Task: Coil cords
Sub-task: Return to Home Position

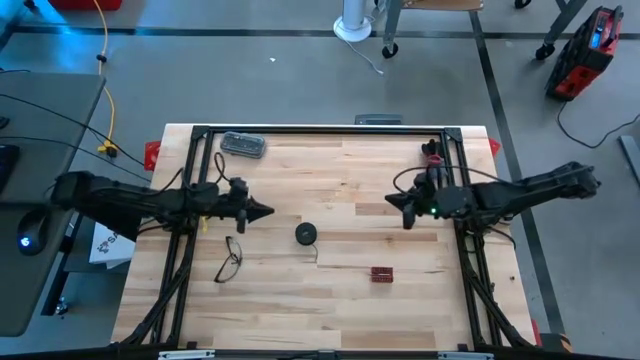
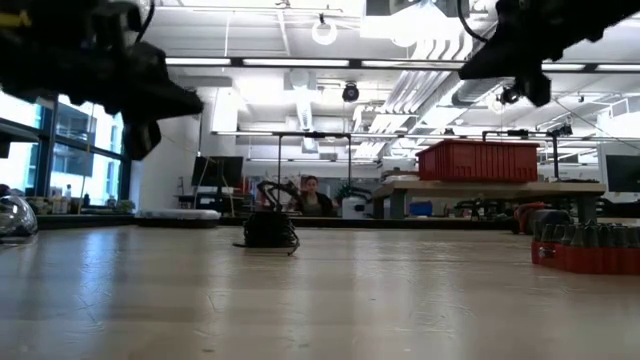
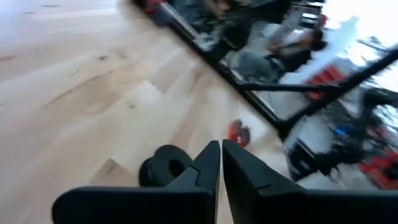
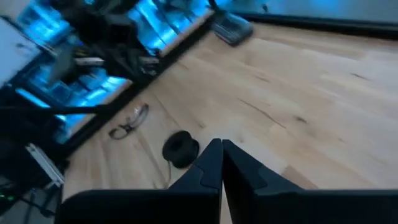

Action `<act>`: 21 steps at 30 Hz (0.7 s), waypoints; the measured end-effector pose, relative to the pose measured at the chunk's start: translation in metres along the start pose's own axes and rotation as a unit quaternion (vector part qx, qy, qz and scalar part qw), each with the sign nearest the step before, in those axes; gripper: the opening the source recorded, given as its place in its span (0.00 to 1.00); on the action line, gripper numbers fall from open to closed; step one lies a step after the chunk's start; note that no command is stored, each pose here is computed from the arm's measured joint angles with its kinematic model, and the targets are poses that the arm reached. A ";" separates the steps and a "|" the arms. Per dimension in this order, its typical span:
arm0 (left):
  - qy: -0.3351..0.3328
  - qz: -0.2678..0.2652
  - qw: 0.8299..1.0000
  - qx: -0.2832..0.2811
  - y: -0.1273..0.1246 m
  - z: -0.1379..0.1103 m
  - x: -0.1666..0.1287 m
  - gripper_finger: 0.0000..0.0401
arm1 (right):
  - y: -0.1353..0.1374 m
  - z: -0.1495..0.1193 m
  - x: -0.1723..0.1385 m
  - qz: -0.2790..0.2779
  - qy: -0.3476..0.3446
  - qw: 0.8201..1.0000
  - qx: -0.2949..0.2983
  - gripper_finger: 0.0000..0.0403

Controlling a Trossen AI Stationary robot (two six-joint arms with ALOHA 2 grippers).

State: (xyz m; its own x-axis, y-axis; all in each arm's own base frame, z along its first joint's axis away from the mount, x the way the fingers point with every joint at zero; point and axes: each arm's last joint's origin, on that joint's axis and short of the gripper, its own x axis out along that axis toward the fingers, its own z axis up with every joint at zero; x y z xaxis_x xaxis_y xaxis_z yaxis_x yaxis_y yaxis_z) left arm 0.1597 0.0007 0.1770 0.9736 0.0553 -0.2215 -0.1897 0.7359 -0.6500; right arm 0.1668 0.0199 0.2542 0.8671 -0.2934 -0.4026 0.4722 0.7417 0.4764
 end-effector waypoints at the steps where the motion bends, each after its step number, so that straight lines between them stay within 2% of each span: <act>1: 0.000 -0.015 1.000 0.006 0.006 -0.003 -0.001 0.03 | -0.001 -0.004 0.002 0.013 -0.010 1.000 0.000 0.01; 4: 0.004 -0.018 0.999 0.031 0.020 -0.011 -0.004 0.01 | -0.010 -0.022 0.009 0.021 -0.016 0.999 -0.022 0.00; 9: -0.001 -0.003 0.995 0.103 0.027 -0.016 -0.006 0.00 | -0.020 -0.044 0.013 0.027 -0.007 0.998 -0.050 0.00; 16: -0.031 0.035 0.979 0.197 0.028 -0.013 -0.006 0.00 | -0.035 -0.067 0.018 0.020 0.001 0.986 -0.166 0.00; 21: -0.037 0.037 0.973 0.227 0.033 -0.018 -0.008 0.00 | -0.055 -0.089 0.022 0.044 -0.034 0.984 -0.171 0.00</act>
State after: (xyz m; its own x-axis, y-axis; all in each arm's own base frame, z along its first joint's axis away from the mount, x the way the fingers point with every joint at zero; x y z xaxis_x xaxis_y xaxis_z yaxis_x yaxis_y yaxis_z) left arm 0.1429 0.0122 0.1439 0.9691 0.1549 -0.1922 -0.2000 0.9491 -0.2435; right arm 0.1454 0.0264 0.1496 0.9162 -0.2494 -0.3135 0.3235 0.9222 0.2119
